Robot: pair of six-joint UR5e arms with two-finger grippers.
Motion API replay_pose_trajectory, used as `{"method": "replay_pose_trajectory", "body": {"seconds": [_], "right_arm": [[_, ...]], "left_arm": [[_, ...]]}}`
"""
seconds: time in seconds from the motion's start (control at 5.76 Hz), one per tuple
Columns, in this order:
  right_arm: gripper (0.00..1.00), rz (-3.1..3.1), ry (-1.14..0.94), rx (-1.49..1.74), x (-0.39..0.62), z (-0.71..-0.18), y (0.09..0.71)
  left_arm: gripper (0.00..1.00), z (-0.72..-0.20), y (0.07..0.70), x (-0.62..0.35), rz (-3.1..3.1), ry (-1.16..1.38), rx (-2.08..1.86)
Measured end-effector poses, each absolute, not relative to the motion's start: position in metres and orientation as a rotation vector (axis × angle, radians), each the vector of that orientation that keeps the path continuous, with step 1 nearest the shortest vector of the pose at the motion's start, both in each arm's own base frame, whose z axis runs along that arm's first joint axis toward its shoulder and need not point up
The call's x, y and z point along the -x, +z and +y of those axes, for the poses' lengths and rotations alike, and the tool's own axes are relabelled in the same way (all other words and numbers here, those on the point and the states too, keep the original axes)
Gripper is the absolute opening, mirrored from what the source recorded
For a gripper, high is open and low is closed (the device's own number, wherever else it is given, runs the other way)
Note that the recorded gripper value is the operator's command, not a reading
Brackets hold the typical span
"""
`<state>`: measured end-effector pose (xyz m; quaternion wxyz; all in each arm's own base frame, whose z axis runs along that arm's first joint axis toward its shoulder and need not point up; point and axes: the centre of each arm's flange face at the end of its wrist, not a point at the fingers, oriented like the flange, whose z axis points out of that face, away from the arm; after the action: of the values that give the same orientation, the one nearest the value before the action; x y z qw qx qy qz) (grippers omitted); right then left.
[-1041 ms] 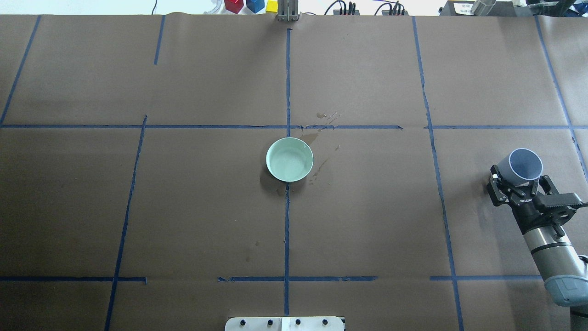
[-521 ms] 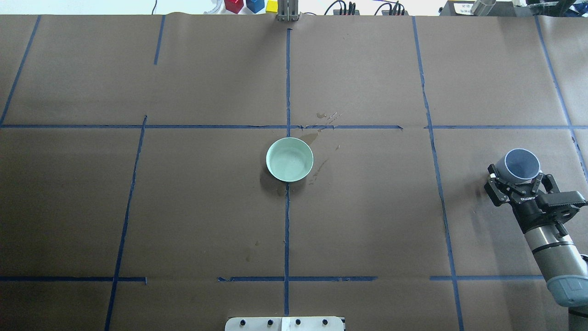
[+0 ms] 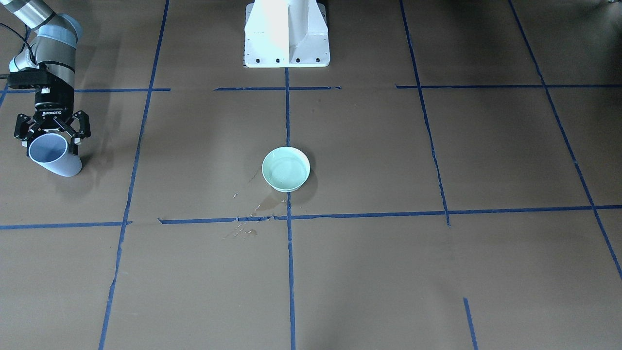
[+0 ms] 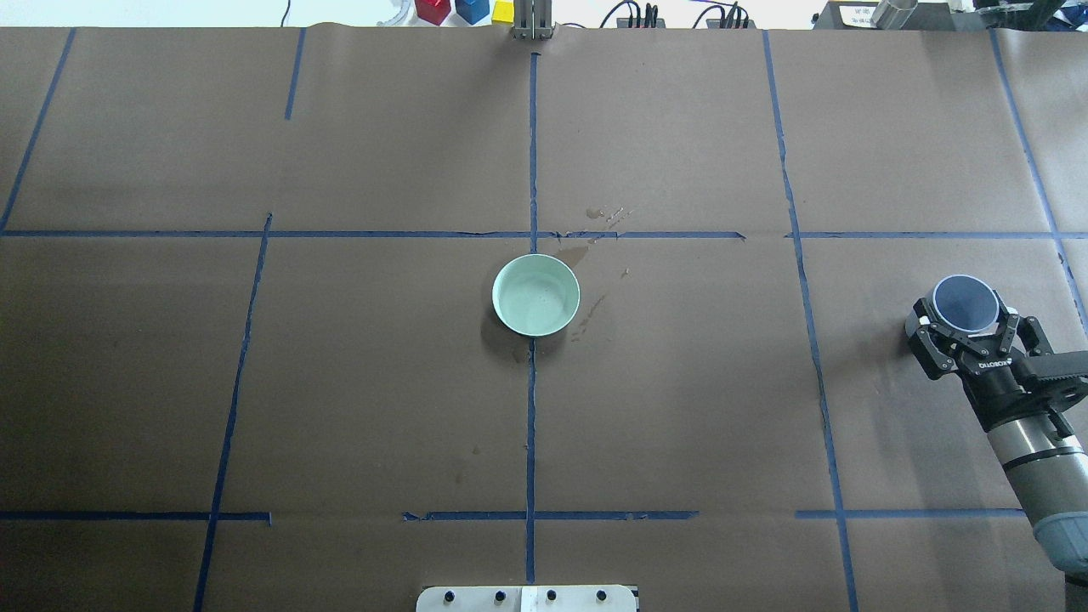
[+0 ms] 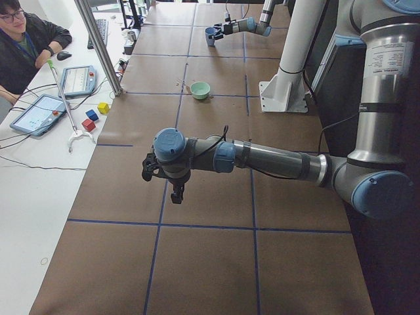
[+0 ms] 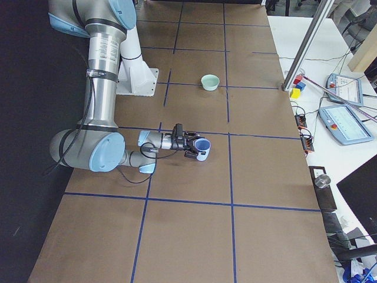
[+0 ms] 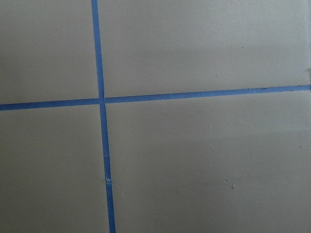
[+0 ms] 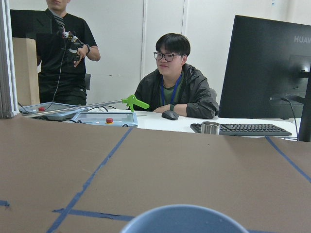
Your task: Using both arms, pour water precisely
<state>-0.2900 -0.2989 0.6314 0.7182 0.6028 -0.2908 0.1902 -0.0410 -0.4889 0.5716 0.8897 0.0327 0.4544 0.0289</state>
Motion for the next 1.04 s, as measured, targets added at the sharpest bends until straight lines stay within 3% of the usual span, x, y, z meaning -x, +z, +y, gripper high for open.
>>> {"method": "replay_pose_trajectory", "body": {"seconds": [1.04], "right_arm": [[1.0,-0.718,0.392,-1.311,0.254,-0.292,0.597]], "left_arm": [[1.0,-0.488,0.571,0.041,0.945,0.061,-0.069]]}}
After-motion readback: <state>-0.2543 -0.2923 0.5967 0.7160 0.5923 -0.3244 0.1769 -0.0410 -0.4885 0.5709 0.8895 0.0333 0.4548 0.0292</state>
